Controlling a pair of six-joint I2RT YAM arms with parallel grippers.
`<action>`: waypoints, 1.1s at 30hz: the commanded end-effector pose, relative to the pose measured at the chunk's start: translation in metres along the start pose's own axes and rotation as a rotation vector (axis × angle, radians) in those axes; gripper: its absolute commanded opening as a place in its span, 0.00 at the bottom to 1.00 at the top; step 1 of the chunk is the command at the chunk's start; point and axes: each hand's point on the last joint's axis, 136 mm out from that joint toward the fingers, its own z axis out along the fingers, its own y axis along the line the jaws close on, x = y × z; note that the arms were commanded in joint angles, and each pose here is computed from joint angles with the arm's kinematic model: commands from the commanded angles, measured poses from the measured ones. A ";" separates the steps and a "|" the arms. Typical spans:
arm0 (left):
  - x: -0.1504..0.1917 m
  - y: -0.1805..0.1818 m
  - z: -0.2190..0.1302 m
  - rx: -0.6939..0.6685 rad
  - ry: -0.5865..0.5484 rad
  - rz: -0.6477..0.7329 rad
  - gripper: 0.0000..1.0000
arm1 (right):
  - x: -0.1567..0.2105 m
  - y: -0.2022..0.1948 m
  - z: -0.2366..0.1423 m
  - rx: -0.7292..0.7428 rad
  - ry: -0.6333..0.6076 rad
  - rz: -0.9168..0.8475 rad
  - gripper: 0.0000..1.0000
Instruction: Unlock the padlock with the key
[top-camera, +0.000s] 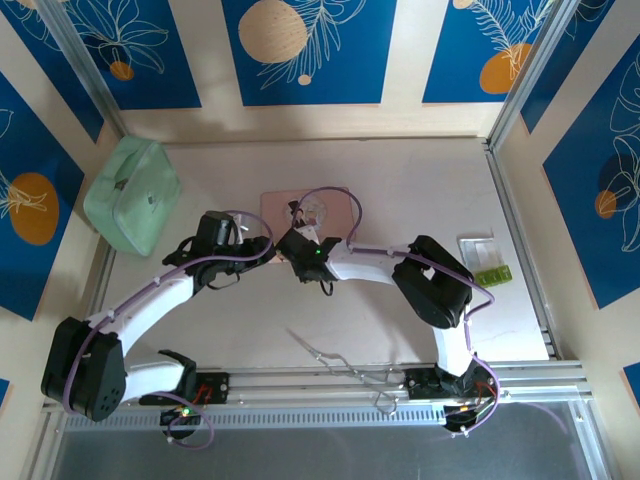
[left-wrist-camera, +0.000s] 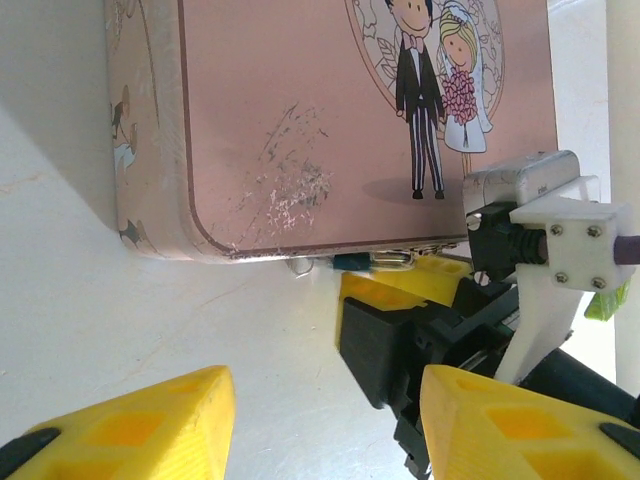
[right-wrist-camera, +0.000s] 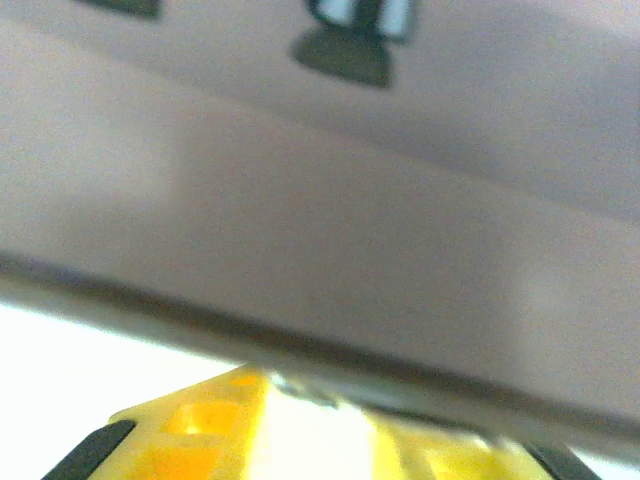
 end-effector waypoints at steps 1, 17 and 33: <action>0.003 0.001 0.002 -0.002 0.013 0.020 0.52 | 0.005 0.000 -0.018 -0.017 0.053 0.023 0.26; 0.005 -0.005 0.005 0.051 0.007 -0.003 0.53 | -0.018 -0.003 -0.065 -0.293 -0.066 0.210 0.43; -0.005 -0.024 0.000 0.127 -0.024 -0.002 0.53 | -0.013 0.005 -0.027 -0.341 -0.078 0.265 0.55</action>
